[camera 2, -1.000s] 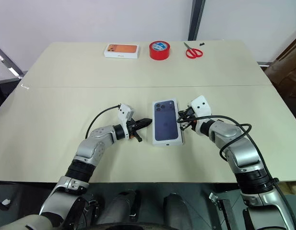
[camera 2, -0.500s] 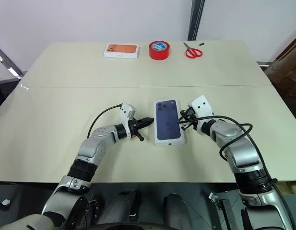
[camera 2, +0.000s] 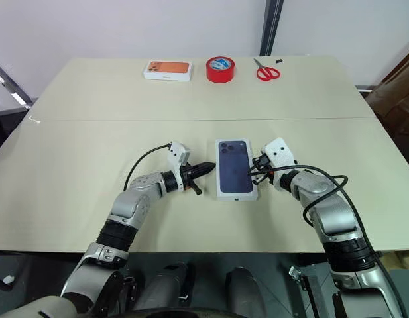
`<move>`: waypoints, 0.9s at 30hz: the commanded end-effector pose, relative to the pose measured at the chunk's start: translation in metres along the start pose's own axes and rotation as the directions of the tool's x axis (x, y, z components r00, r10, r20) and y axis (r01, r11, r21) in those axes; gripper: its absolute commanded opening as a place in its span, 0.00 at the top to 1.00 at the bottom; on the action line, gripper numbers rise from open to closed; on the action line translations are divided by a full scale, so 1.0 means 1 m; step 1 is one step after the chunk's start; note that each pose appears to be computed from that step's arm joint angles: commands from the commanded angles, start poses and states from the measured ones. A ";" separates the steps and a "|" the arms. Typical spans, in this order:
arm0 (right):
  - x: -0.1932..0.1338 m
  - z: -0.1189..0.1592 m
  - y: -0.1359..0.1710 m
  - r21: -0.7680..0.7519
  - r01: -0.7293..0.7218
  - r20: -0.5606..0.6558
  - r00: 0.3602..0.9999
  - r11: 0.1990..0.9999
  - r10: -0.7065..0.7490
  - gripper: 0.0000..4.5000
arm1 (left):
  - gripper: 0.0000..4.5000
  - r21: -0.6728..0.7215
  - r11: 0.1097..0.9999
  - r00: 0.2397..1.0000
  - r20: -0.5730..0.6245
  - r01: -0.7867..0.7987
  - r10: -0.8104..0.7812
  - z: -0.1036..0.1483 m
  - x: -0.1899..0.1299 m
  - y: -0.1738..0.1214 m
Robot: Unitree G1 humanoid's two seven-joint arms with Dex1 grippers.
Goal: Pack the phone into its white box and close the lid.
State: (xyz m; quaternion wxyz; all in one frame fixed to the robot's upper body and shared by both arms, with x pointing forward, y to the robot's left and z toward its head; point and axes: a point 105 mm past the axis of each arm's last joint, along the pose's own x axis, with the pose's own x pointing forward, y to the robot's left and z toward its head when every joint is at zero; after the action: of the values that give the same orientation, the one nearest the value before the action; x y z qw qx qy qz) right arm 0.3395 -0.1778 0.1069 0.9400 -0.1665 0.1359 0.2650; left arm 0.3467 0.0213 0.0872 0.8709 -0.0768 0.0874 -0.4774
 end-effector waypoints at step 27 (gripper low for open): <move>-0.007 0.018 0.045 0.024 -0.266 0.075 0.962 0.964 0.264 0.98 | 1.00 0.105 0.993 0.994 -0.098 0.049 -0.038 0.009 0.030 0.012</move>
State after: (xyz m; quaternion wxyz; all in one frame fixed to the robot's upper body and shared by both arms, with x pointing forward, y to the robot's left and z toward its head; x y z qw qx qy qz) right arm 0.3122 -0.1408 0.1069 0.8996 -0.1483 0.1347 0.3880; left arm 0.3727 -0.0084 0.1023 0.8521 -0.0032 0.0779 -0.5176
